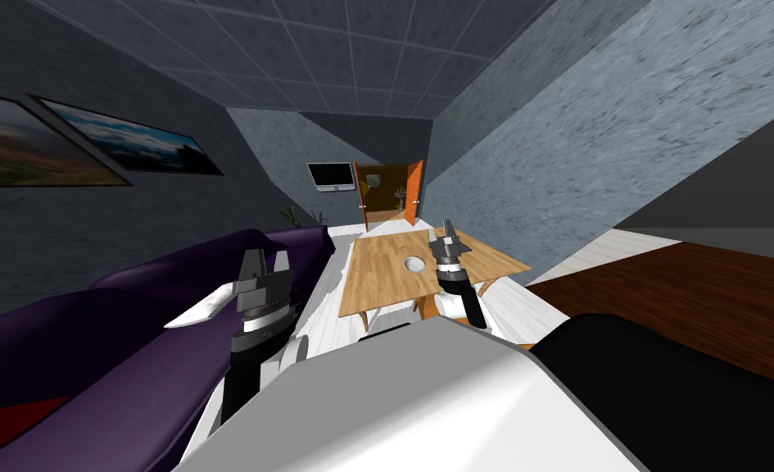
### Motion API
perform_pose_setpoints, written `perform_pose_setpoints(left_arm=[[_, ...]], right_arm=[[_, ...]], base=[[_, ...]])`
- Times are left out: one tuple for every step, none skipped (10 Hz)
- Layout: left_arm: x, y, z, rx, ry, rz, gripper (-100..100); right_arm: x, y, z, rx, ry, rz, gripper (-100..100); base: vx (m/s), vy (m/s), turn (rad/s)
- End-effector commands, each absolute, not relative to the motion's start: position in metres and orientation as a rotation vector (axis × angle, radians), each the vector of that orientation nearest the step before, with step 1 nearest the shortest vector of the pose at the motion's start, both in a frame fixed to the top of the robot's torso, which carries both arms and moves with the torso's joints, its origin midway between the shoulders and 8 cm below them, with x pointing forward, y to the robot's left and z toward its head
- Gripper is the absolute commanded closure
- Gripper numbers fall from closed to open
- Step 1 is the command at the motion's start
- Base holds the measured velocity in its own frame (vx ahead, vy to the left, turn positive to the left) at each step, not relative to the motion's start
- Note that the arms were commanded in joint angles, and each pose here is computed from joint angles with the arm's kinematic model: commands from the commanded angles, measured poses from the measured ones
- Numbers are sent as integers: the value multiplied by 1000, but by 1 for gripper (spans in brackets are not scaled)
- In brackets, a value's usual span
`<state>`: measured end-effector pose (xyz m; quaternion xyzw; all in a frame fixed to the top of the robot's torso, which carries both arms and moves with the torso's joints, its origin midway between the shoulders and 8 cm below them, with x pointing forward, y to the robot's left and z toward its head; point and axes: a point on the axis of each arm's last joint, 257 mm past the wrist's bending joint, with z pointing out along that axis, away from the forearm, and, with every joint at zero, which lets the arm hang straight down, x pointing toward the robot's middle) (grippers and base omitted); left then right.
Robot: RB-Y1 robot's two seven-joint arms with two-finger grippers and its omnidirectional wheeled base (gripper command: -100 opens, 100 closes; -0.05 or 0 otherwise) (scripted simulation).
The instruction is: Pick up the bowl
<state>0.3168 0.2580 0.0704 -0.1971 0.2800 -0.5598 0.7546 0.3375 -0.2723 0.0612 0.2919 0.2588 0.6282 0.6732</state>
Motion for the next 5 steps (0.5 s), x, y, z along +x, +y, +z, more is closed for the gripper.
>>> perform_pose_setpoints(left_arm=[[317,258,70,-430,611,-1221,0],[317,258,70,-430,611,-1221,0],[317,258,70,-430,611,-1221,0],[317,258,70,-430,611,-1221,0],[317,258,70,-430,611,-1221,0]], right_arm=[[341,-267,58,642,616,1414,-100],[345,-262,54,630,643,1414,-100],[349,-257,50,617,676,1412,-100],[355,-251,44,603,712,1409,-100],[360,-244,37,588,752,1404,-100]], base=[[-31,7,-1],[-61,17,4],[-73,28,11],[-79,47,14],[-65,57,17]])
